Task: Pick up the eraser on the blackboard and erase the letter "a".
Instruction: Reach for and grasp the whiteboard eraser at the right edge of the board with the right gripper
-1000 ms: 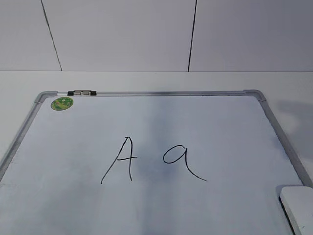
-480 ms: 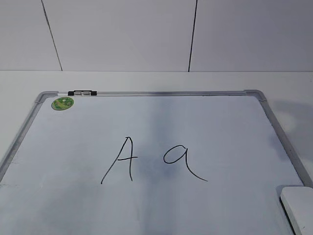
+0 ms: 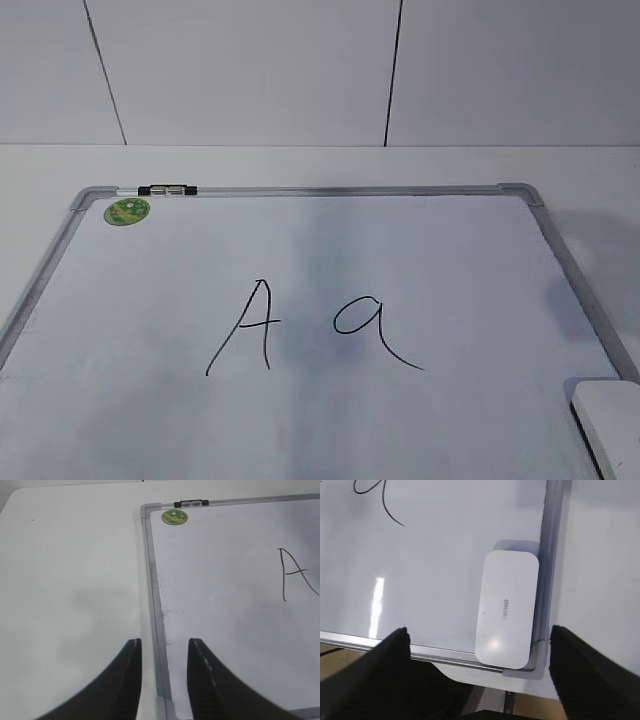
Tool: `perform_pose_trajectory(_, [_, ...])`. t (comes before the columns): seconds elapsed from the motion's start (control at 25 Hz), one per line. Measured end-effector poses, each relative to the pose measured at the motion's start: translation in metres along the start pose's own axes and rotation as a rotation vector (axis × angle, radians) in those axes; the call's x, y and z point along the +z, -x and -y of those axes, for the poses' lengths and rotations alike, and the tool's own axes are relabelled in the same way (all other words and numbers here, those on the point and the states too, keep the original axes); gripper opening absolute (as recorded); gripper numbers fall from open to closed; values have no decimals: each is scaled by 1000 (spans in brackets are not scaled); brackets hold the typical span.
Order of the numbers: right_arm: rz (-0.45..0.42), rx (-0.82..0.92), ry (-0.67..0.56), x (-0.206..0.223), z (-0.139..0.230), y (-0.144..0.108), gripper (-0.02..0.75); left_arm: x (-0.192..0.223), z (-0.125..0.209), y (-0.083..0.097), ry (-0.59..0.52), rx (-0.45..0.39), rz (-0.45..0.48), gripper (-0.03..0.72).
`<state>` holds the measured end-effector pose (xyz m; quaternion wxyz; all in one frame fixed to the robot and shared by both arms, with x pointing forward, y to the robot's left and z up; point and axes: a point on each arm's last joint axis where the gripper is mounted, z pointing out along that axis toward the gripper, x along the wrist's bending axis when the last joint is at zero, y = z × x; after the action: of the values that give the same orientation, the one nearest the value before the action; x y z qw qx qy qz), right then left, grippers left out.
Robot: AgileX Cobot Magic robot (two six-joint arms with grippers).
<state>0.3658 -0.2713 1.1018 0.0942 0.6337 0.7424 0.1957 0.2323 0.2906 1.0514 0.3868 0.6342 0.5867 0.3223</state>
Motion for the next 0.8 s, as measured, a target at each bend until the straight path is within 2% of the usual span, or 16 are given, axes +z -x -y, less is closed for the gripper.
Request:
perform_pose_trajectory(0.2, [30,7,-17,4,1,3,667,0,0,0,0,0,0,235])
perform_pose_trajectory(0.6, [39,24,-199,45,34,9,667,0,0,0,0,0,0,235])
perform_pose_trajectory(0.8, [39,31,-267,58,31,10,666,0,0,0,0,0,0,235])
